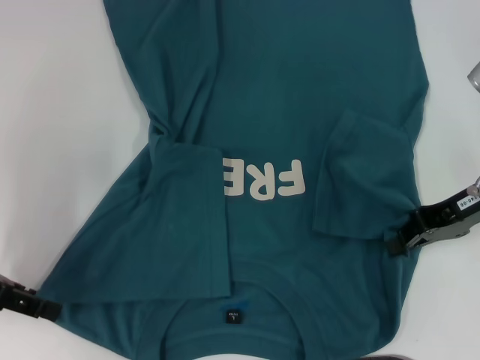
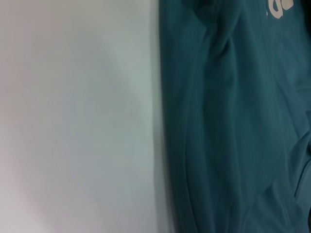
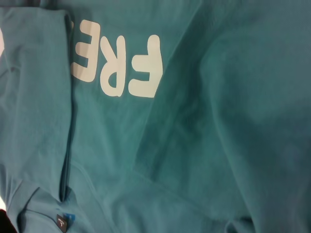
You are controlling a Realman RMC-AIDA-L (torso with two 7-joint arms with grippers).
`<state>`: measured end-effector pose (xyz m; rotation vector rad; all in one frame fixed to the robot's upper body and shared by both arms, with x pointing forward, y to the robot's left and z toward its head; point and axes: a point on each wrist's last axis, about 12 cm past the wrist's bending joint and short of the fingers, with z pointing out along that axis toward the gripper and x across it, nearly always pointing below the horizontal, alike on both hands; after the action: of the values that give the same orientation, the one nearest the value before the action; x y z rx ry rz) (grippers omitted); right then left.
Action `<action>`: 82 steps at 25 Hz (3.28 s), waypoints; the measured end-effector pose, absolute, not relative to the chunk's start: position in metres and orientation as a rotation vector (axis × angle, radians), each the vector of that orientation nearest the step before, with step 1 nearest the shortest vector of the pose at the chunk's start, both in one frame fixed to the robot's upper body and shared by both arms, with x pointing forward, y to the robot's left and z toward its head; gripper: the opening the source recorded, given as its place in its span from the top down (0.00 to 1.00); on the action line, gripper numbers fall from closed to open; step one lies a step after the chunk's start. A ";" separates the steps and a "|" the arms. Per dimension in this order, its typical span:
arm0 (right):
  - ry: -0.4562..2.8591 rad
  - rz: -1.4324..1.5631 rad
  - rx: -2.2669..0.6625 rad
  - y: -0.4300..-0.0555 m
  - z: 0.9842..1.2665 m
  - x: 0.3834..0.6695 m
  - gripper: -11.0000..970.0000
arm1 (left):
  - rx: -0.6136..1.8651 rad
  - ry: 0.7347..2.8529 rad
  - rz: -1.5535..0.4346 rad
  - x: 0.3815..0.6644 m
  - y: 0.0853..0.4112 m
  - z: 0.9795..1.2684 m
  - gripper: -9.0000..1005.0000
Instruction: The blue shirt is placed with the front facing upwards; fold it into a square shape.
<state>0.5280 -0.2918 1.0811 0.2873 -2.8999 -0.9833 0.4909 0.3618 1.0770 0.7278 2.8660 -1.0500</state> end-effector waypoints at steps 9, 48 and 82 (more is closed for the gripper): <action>-2.906 -0.981 0.283 -0.293 1.082 0.529 0.98 | 0.748 2.846 -1.034 0.498 0.359 1.080 0.47; -2.913 -0.989 0.276 -0.293 1.082 0.536 0.98 | 0.819 2.845 -1.019 0.501 0.355 1.078 0.95; -2.916 -1.092 0.226 -0.312 1.095 0.534 0.98 | 0.759 2.796 -1.007 0.500 0.373 1.094 0.95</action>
<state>0.5341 -0.3122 1.0946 0.2256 -2.9161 -1.0918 0.5000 0.3728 1.0938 0.7594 2.7962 -1.0074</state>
